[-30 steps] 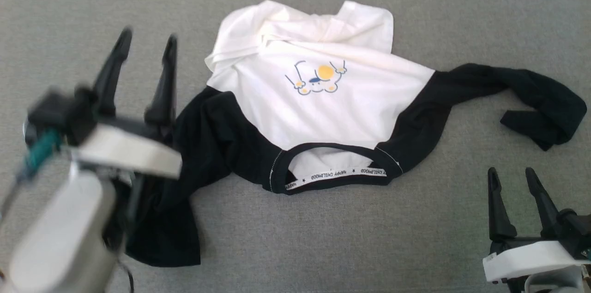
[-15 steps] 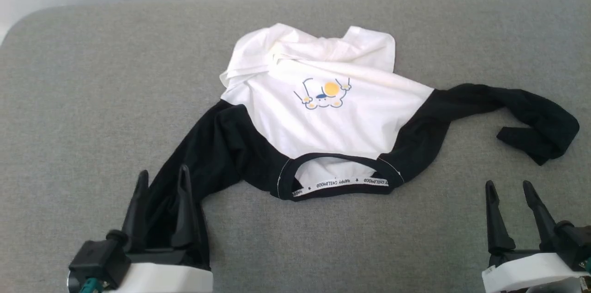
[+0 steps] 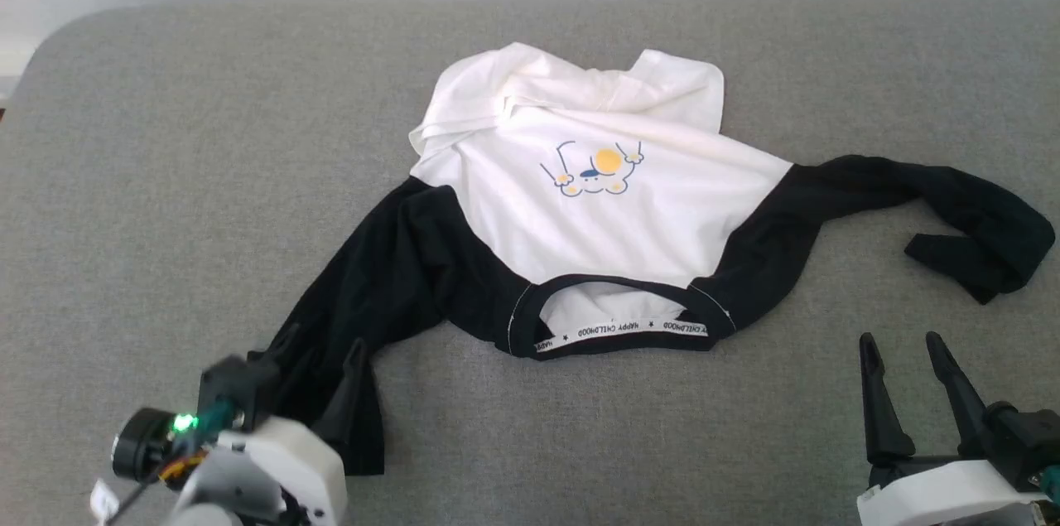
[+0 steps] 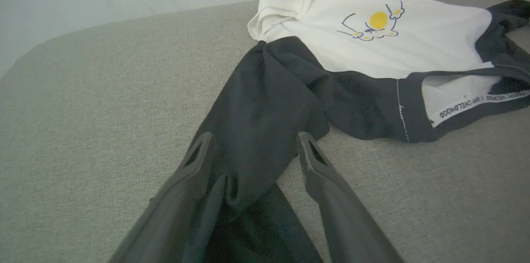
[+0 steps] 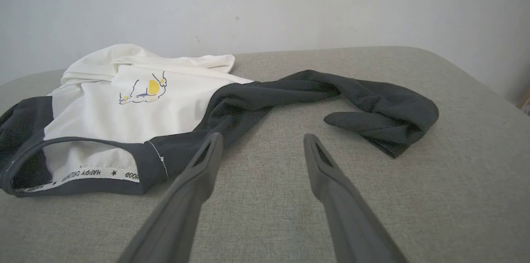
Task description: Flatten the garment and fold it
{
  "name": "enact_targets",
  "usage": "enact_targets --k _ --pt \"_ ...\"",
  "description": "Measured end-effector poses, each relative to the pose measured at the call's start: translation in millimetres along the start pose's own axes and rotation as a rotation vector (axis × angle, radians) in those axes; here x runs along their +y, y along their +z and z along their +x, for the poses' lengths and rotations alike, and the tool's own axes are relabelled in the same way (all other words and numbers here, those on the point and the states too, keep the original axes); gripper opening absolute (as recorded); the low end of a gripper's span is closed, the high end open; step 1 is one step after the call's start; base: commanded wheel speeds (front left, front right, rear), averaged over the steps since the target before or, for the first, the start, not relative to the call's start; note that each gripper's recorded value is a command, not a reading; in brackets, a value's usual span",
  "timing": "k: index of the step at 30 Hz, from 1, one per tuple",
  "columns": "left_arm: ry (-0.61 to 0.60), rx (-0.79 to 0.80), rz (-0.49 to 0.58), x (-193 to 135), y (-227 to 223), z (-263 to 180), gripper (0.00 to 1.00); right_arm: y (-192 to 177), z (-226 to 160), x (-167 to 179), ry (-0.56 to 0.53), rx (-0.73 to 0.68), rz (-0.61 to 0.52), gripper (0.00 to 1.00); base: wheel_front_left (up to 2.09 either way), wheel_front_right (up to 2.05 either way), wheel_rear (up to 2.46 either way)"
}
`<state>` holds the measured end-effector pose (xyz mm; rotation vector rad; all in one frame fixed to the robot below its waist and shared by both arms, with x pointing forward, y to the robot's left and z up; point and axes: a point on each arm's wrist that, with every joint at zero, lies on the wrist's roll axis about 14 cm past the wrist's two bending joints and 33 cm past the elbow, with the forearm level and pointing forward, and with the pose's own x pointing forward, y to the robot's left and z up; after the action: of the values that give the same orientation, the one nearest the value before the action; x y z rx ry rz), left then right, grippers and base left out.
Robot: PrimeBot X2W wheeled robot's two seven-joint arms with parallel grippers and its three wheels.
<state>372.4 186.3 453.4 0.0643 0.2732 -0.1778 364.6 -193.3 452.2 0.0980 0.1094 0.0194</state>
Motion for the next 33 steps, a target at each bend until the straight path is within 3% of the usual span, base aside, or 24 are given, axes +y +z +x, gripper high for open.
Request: enact_targets --k 8,13,15,16,21,33 --pt "-0.060 0.340 0.104 12 -49 18 1.00 -8 -1 -4 -0.013 0.029 0.000 1.00 0.00 0.00 0.00" --pt "-0.072 0.406 0.159 15 -58 29 1.00 -12 -2 -7 -0.024 0.043 0.000 1.00 0.00 0.00 0.00" --pt "-0.076 0.397 0.169 14 -57 32 0.23 -13 -2 -8 -0.027 0.047 0.001 1.00 0.00 0.00 0.00" --pt "-0.078 0.384 0.168 13 -55 33 0.00 -14 -2 -8 -0.028 0.049 0.000 1.00 0.00 0.00 0.00" --pt "-0.075 0.326 0.167 15 -45 37 0.00 -15 0 -9 -0.028 0.052 0.003 1.00 0.00 0.00 0.00" --pt "0.007 0.283 0.345 74 -29 32 0.00 -25 14 -6 -0.016 0.078 0.002 1.00 0.00 0.00 0.00"
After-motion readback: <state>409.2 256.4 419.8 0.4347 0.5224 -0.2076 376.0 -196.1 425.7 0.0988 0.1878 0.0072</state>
